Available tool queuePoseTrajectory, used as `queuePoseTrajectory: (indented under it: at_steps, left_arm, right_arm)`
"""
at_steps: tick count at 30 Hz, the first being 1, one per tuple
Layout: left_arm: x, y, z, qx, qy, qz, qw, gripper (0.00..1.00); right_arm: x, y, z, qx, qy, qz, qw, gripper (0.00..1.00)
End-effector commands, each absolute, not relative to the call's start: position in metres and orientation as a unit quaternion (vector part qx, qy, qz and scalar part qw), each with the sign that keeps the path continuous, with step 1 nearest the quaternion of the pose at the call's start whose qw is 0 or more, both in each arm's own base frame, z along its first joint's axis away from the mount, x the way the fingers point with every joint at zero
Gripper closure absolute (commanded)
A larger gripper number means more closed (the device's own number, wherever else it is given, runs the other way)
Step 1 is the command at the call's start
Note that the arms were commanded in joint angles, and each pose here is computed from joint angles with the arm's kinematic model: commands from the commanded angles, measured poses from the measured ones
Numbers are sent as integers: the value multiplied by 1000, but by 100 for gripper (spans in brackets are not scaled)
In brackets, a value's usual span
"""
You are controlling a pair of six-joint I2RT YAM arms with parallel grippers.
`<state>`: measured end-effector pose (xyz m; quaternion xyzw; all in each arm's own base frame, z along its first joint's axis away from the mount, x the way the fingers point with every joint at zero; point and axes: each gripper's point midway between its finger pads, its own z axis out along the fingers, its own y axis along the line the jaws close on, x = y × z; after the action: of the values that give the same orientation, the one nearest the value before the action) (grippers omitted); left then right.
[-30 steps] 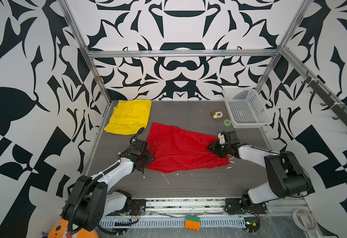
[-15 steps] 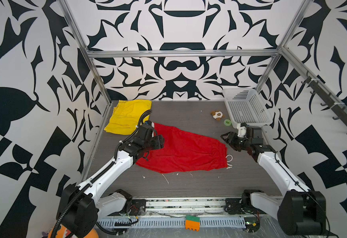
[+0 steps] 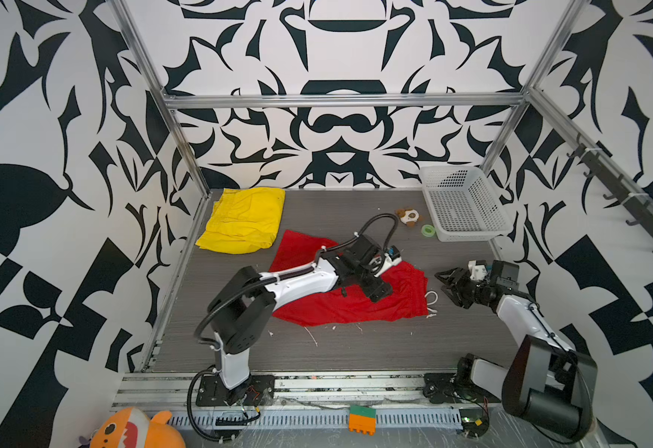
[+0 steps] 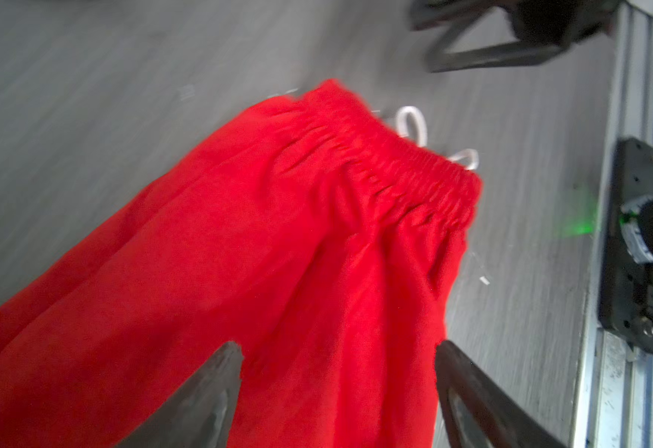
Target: Fold and stack the shorts
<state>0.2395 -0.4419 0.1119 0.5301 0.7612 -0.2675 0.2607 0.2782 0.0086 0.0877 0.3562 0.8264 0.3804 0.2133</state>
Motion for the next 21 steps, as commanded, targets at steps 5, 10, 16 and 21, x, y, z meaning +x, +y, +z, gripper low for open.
queuePoseTrajectory:
  at_steps: [5, 10, 16, 21]
  left_arm:
    - [204, -486, 94, 634, 667, -318, 228, 17]
    - [198, -507, 71, 655, 649, -307, 236, 17]
    - [200, -523, 46, 663, 646, -277, 256, 18]
    - [194, -527, 33, 683, 634, -239, 273, 39]
  right_arm:
    - [272, 1, 77, 369, 830, 360, 214, 41]
    - [269, 3, 76, 372, 830, 362, 206, 40]
    - [258, 9, 71, 370, 835, 362, 187, 36]
    - [254, 20, 73, 366, 828, 393, 163, 36]
